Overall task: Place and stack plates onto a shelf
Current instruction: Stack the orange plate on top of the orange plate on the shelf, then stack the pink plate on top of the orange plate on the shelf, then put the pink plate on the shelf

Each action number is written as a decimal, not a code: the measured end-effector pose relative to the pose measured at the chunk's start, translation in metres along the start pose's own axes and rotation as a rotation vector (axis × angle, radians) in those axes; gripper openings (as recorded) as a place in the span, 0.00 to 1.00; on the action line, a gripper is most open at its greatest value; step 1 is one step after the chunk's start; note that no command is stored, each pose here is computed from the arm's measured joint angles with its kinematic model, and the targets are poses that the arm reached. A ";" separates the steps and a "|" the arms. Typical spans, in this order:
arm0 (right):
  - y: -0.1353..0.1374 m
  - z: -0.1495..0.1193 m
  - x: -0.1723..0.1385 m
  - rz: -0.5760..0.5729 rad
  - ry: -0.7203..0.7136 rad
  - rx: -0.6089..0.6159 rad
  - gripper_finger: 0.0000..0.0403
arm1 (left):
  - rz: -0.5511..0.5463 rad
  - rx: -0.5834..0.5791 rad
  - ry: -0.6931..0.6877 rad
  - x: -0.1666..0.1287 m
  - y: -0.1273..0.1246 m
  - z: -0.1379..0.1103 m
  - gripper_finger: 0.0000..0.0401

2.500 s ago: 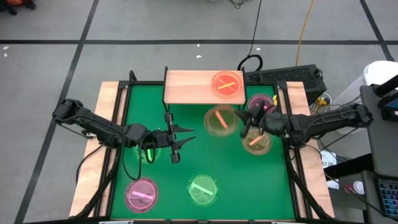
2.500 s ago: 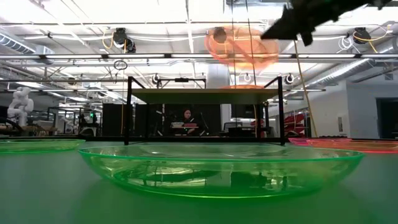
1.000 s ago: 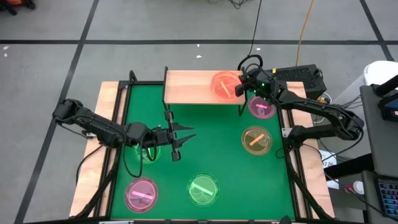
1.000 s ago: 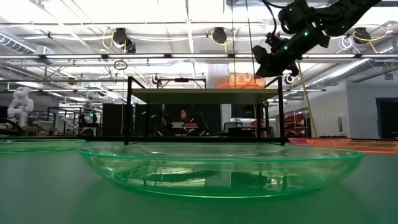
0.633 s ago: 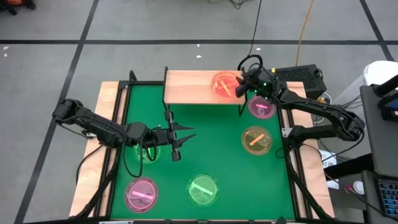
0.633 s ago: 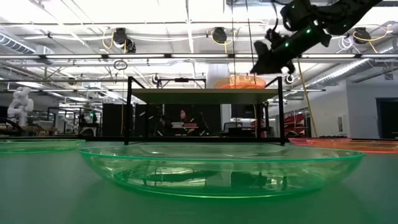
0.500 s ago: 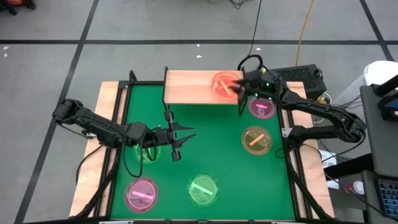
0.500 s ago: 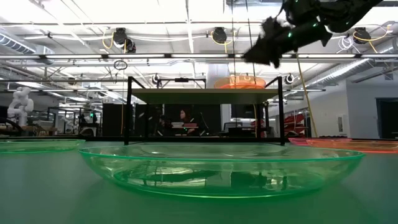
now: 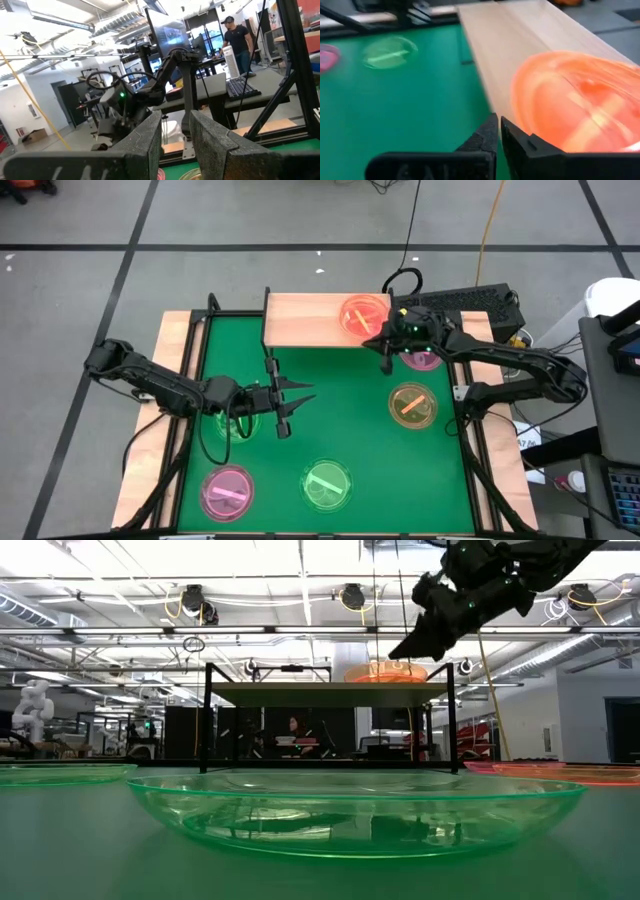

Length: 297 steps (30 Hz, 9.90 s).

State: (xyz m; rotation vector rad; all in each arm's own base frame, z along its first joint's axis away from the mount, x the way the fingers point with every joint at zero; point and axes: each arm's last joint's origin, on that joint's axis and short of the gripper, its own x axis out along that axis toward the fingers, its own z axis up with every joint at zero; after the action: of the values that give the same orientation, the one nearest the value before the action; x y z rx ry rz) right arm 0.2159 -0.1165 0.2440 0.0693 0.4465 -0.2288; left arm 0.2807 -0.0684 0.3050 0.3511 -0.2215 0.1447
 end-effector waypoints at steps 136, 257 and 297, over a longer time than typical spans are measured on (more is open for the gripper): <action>0.083 -0.029 -0.097 0.243 -0.500 -0.077 0.00 | -0.534 -0.417 1.652 -0.138 -0.090 -0.096 0.27; 0.083 -0.024 -0.093 0.204 -0.553 -0.102 0.00 | 0.231 -0.281 0.357 0.138 0.249 -0.159 0.18; 0.101 -0.039 -0.056 0.120 -0.103 -0.011 0.00 | -0.228 0.002 0.424 0.056 0.062 0.049 0.20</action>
State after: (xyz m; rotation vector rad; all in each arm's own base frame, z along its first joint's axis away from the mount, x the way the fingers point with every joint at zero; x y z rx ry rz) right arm 0.1744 -0.0025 0.2345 0.0726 0.3394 -0.1110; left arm 0.3144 -0.0224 0.3837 0.3368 0.2375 -0.0075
